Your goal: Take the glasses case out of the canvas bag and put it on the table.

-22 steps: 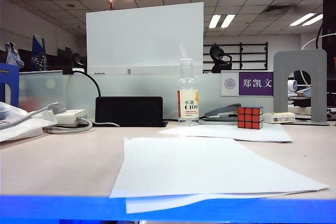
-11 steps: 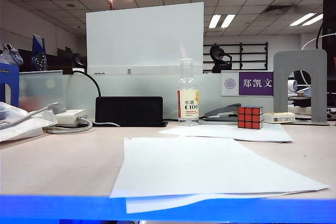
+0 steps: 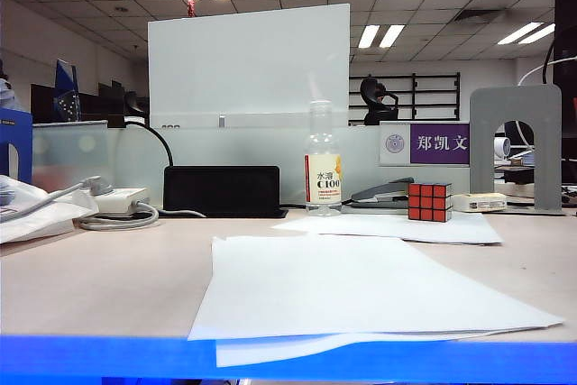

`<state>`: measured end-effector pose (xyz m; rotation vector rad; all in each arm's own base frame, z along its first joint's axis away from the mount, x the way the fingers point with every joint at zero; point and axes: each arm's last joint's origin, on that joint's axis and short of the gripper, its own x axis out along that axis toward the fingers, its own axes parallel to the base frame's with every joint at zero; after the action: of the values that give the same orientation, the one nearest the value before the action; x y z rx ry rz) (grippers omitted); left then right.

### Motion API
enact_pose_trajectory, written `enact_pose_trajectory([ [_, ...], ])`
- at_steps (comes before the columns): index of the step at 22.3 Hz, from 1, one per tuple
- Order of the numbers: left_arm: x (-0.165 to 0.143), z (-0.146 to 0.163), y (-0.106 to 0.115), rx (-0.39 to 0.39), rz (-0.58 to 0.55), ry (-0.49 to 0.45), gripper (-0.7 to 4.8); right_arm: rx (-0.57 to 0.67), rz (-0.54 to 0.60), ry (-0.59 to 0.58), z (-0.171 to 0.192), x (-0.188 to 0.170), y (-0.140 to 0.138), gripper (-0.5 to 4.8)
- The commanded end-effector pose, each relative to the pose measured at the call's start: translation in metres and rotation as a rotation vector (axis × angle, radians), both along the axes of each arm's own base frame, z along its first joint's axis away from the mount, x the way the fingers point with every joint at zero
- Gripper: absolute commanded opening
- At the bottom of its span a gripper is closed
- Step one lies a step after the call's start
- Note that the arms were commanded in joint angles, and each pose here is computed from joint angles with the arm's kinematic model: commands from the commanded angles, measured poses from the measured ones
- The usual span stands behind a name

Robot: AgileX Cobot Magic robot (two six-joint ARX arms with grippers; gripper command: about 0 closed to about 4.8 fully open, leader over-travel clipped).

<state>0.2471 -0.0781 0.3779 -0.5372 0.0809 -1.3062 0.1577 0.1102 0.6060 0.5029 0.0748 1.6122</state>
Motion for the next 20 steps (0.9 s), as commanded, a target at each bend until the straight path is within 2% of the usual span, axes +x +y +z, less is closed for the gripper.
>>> enact_pose_trajectory([
  [1,0.005,0.000,0.013,-0.009,0.109,-0.003,-0.06,-0.056,-0.108,-0.028,-0.008,0.006,-0.008,1.80],
  [6,0.022,-0.013,0.034,-0.008,0.236,0.078,-0.06,-0.169,-0.278,0.046,-0.027,0.028,-0.028,1.80],
  [8,0.030,-0.019,0.041,-0.013,0.283,0.111,-0.06,-0.251,-0.347,0.110,-0.042,0.038,-0.033,1.80],
  [12,0.041,-0.028,0.057,-0.029,0.387,0.154,-0.06,-0.481,-0.686,0.174,-0.070,0.046,-0.043,1.81],
  [15,0.042,-0.029,0.066,-0.032,0.428,0.172,-0.06,-0.548,-0.781,0.185,-0.074,0.044,-0.046,1.81],
  [16,0.043,-0.029,0.071,-0.039,0.457,0.172,-0.06,-0.603,-0.801,0.192,-0.079,0.042,-0.048,1.81],
  [20,0.043,-0.026,0.073,-0.050,0.471,0.172,-0.06,-0.782,-0.899,0.310,-0.104,0.044,-0.051,1.87],
])
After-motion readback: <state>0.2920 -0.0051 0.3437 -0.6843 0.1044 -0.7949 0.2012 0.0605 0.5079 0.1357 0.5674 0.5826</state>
